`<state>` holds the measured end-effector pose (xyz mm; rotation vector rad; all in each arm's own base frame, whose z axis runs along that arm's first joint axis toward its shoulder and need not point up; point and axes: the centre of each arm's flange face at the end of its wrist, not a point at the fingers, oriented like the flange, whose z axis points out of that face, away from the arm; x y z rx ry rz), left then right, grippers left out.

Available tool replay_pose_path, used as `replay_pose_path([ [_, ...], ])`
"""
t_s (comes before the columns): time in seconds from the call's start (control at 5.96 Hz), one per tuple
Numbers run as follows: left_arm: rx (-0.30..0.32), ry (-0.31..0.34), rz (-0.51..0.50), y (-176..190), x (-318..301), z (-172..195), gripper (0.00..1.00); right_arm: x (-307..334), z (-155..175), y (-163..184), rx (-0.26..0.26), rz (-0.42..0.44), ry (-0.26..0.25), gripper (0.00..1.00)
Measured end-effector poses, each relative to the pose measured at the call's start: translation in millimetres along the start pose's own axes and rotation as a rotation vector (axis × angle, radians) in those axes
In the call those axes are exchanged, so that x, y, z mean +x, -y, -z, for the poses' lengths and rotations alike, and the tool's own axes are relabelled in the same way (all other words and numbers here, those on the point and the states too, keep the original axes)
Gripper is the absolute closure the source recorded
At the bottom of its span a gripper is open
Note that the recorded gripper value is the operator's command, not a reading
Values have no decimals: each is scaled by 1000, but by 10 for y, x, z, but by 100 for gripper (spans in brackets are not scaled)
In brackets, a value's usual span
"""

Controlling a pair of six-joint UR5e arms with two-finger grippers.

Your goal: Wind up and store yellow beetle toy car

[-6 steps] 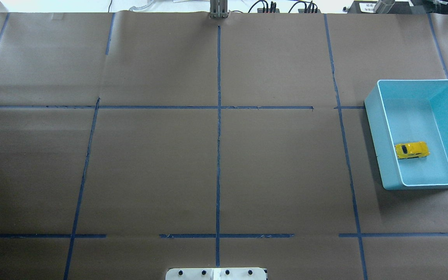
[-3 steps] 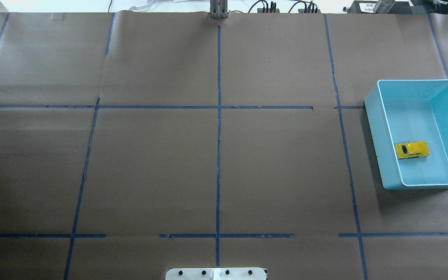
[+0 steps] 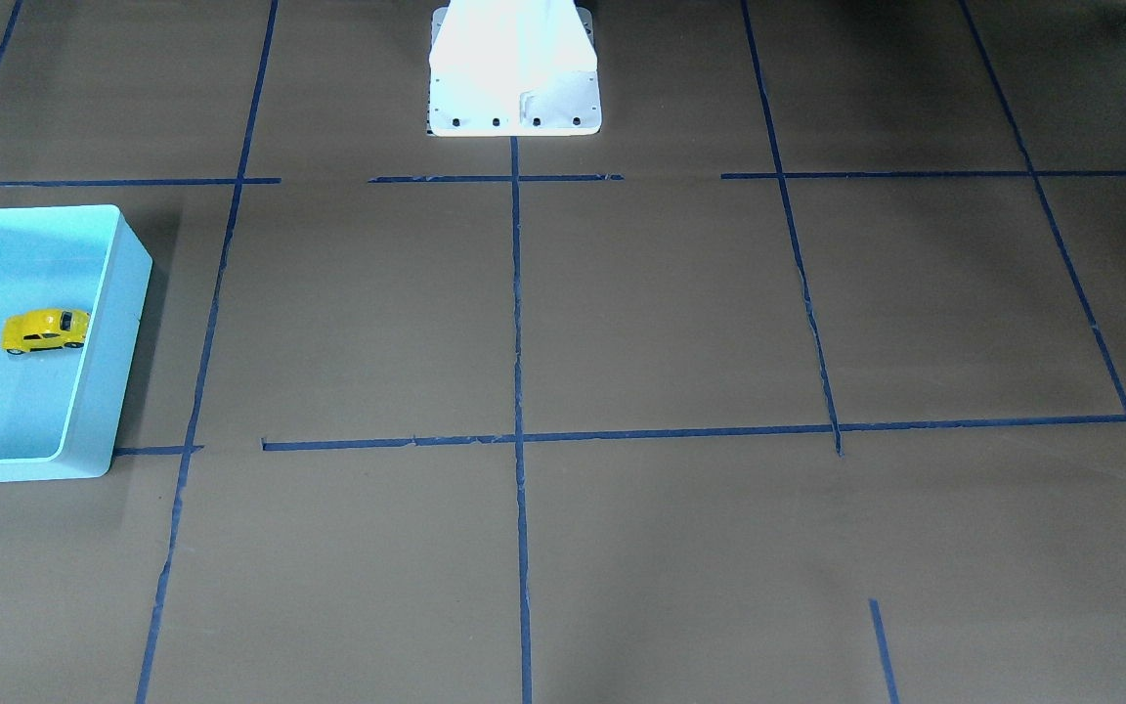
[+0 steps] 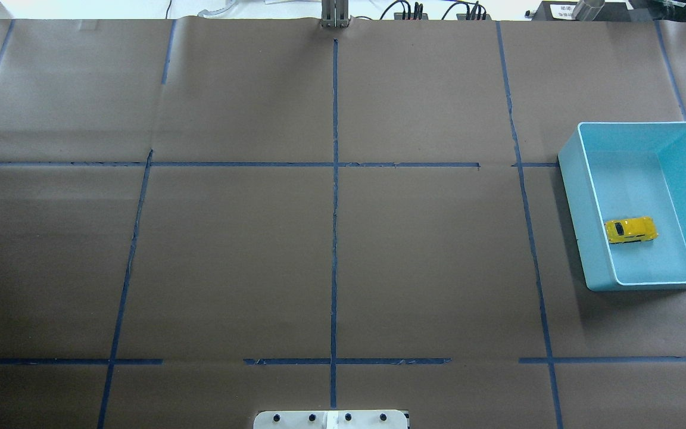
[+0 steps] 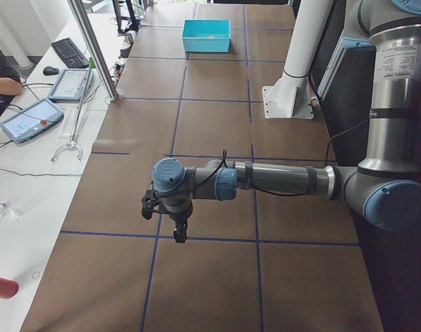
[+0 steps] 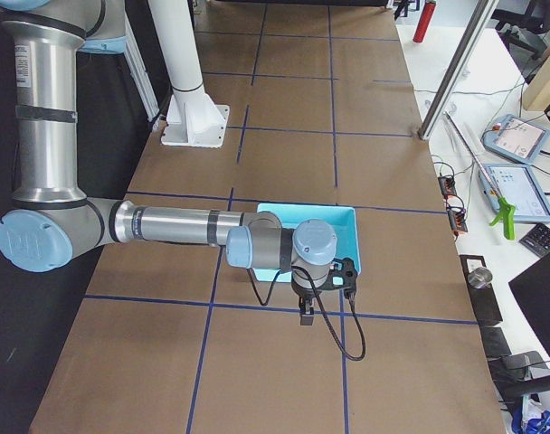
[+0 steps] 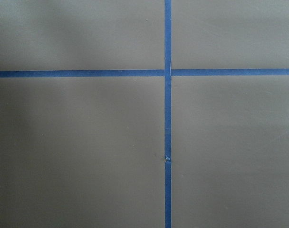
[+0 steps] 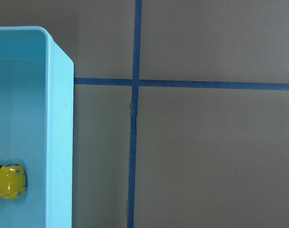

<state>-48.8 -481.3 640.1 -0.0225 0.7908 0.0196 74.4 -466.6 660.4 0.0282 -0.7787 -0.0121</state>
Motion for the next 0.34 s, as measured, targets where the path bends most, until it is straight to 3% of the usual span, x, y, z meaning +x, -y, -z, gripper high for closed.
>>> replay_pose_path([
  [0.34, -1, 0, 1, -5, -4, -3, 0, 9, -15, 1, -3, -2, 0, 0],
])
